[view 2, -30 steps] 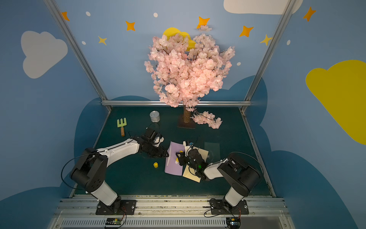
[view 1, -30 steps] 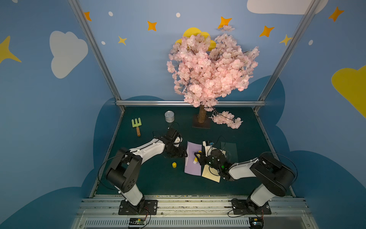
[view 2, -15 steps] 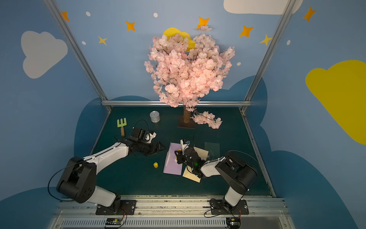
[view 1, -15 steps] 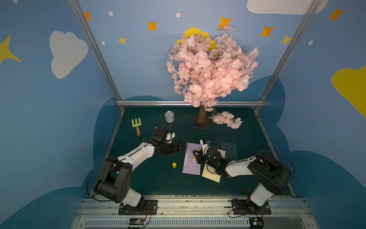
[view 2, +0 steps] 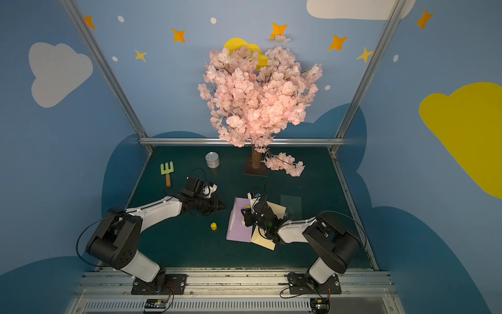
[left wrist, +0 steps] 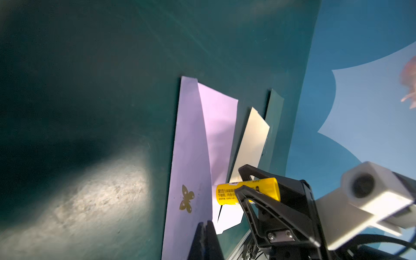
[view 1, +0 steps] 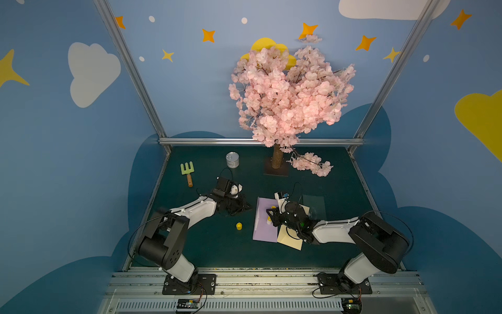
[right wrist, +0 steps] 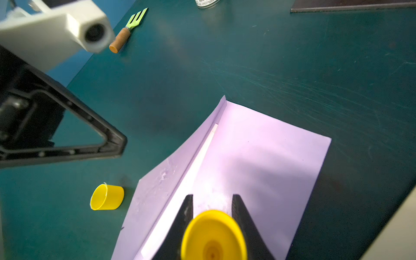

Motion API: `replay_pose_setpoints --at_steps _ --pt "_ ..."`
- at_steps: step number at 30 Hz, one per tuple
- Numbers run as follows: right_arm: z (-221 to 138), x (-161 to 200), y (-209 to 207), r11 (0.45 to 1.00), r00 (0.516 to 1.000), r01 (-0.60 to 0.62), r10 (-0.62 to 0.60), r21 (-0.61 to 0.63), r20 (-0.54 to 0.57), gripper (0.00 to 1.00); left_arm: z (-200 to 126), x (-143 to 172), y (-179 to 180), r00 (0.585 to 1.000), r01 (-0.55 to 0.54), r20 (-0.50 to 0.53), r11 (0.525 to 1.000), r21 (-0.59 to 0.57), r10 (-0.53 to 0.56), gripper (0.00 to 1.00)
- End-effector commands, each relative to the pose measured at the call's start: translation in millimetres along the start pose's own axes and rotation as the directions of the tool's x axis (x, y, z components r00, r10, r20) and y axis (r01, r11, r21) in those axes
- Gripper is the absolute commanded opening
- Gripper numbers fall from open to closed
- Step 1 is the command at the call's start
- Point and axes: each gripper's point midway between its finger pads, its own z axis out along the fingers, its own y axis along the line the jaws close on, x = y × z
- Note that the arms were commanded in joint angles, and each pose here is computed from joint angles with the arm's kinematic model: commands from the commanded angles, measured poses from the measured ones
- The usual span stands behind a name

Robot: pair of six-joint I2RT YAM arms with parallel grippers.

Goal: Seal the envelope with a glue stick
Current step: Apply the envelope at the center of the board, then seal the envelope at the center of the board.

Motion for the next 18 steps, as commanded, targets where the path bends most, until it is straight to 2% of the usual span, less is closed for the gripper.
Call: replay_pose_setpoints --at_steps 1,6,13,16,18 --pt "-1.5 7.8 -5.6 1.0 1.0 0.001 -0.001 0.013 -0.015 0.0 13.5 0.7 -8.0 1.0 -0.015 -0.017 1.0 -0.003 0.015 0.03" --pt "0.2 11.8 -8.3 1.0 1.0 -0.006 0.007 0.019 -0.019 0.0 35.7 13.5 -12.8 0.998 -0.022 -0.062 1.0 -0.002 0.022 0.03" --pt "-1.6 13.0 -10.9 1.0 1.0 -0.017 0.018 0.022 -0.013 0.0 65.9 28.2 -0.8 0.993 -0.023 -0.118 0.997 -0.069 0.014 0.03" --pt "-4.1 15.3 -13.7 0.999 0.999 -0.037 0.037 0.02 -0.013 0.0 77.7 33.5 12.9 0.991 -0.028 -0.134 0.989 -0.145 0.008 0.03" --pt "-7.6 3.4 -8.6 0.999 0.998 -0.053 0.053 -0.012 0.036 0.0 81.5 36.6 27.3 0.99 -0.026 -0.139 0.977 -0.214 -0.005 0.03"
